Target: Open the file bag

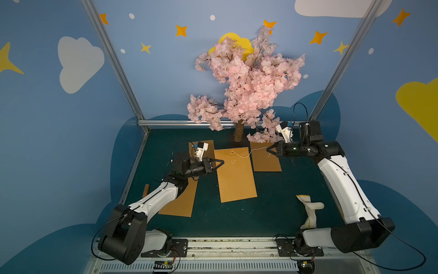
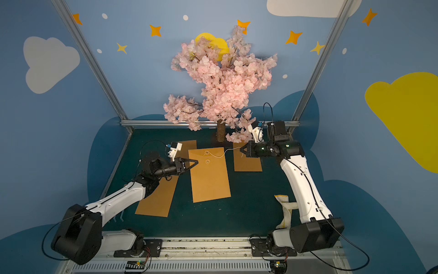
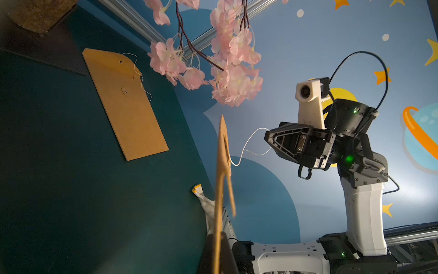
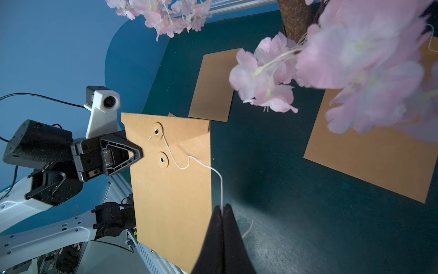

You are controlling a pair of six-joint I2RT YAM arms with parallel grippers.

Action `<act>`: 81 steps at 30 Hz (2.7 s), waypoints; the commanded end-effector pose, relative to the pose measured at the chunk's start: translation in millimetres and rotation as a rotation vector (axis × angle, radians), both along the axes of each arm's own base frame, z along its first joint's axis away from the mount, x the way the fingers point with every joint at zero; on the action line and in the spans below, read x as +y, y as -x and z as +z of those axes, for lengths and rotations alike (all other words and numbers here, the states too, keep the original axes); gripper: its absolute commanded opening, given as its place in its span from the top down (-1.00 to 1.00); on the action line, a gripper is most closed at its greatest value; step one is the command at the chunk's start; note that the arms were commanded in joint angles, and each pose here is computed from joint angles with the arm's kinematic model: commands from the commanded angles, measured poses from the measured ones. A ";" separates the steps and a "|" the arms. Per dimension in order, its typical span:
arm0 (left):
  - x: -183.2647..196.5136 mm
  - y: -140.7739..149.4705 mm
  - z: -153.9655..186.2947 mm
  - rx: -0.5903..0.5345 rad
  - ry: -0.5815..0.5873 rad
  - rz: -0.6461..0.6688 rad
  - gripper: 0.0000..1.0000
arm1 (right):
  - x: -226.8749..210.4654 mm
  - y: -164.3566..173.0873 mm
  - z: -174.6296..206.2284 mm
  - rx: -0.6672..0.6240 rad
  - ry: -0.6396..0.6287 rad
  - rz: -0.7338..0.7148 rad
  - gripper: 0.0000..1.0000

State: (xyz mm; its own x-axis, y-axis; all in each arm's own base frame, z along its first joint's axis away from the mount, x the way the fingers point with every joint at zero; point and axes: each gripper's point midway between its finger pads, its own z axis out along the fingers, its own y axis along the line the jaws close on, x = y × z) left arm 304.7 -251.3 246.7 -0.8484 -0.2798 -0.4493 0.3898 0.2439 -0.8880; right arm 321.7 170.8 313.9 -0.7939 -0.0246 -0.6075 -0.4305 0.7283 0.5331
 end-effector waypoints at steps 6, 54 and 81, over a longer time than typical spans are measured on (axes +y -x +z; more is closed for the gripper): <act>-2.4 10.9 -11.0 -0.013 -0.032 -0.043 0.95 | -2.1 1.4 21.0 -0.049 -0.003 -0.003 1.00; -14.1 27.4 27.1 -0.080 0.051 -0.114 0.95 | 65.0 17.7 -63.3 0.108 -0.156 0.110 0.17; -21.1 40.0 16.1 -0.077 0.040 -0.116 0.95 | 87.1 9.7 -39.4 0.084 -0.395 0.140 -0.06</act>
